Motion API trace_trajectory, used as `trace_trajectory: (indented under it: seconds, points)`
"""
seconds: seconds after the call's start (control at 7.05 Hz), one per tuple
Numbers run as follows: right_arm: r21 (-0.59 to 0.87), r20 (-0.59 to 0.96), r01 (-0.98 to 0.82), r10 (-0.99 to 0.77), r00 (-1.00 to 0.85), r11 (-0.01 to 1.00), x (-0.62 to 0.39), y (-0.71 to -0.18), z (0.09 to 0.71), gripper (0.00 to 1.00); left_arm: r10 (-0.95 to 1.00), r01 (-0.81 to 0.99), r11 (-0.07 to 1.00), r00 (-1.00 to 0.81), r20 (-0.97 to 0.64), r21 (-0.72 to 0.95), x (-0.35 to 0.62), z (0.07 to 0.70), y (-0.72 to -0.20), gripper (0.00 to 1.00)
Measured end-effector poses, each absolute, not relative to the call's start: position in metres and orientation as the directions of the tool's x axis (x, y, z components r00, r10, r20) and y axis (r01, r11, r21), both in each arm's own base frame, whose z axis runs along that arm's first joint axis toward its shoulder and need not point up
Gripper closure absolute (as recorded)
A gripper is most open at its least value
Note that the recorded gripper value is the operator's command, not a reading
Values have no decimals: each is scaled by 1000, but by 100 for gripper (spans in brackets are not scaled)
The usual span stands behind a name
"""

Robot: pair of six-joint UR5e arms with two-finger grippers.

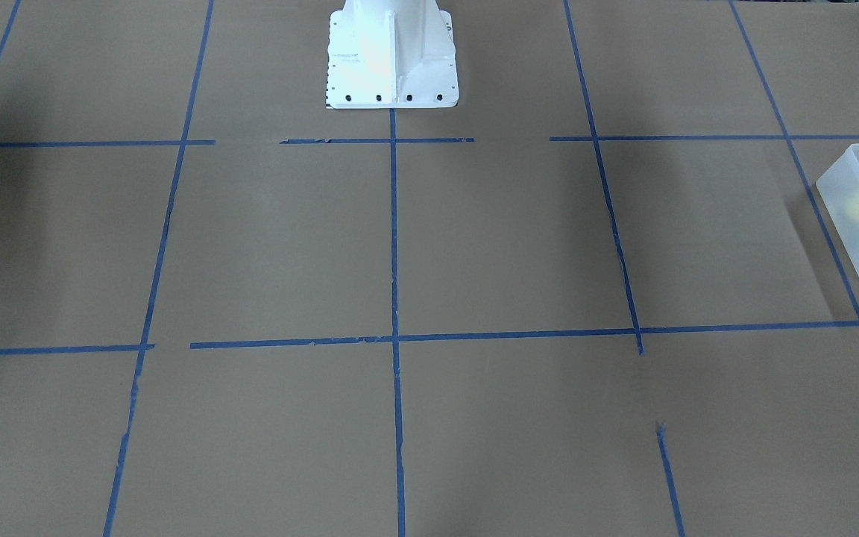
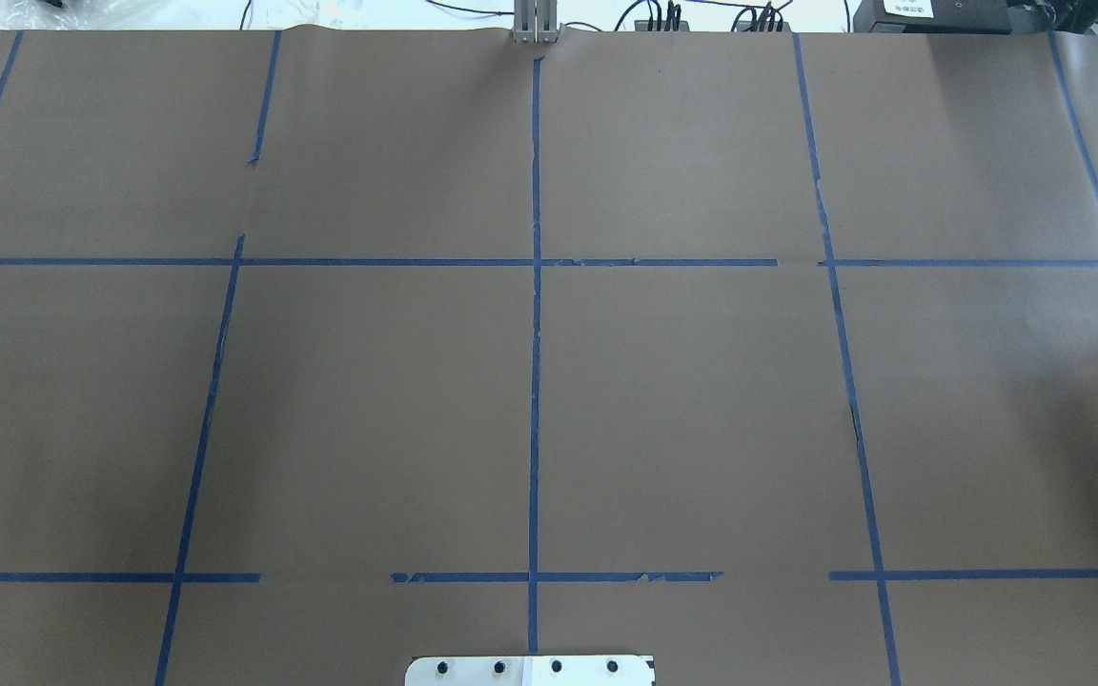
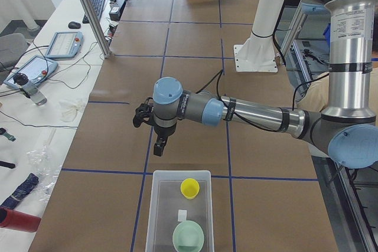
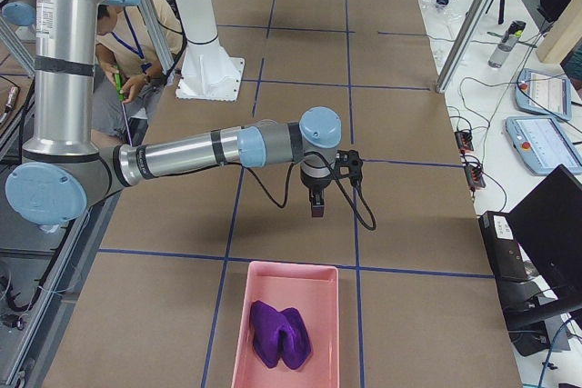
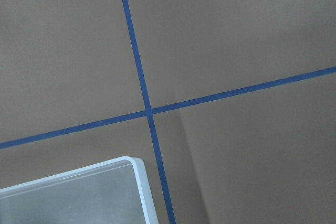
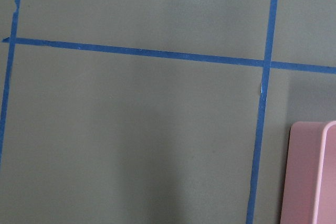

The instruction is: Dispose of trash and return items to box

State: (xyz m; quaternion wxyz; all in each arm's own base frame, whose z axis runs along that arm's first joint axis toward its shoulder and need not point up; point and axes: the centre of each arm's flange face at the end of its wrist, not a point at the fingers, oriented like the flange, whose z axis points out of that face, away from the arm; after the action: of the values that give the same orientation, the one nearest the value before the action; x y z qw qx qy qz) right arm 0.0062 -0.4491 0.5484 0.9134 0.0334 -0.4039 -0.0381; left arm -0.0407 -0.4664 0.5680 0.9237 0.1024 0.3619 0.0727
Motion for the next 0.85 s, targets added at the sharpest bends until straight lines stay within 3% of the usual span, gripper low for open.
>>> trace_trajectory:
  seconds: [0.57,0.85]
  points:
    - [95,734,41,-98,672,995,5,-460,553,0,216,-120,975,674,-706,185,-25,607,-446,0]
    - [78,731,44,-87,677,996,5,-465,565,0,281,-155,959,602,-748,235,-2,598,-447,0]
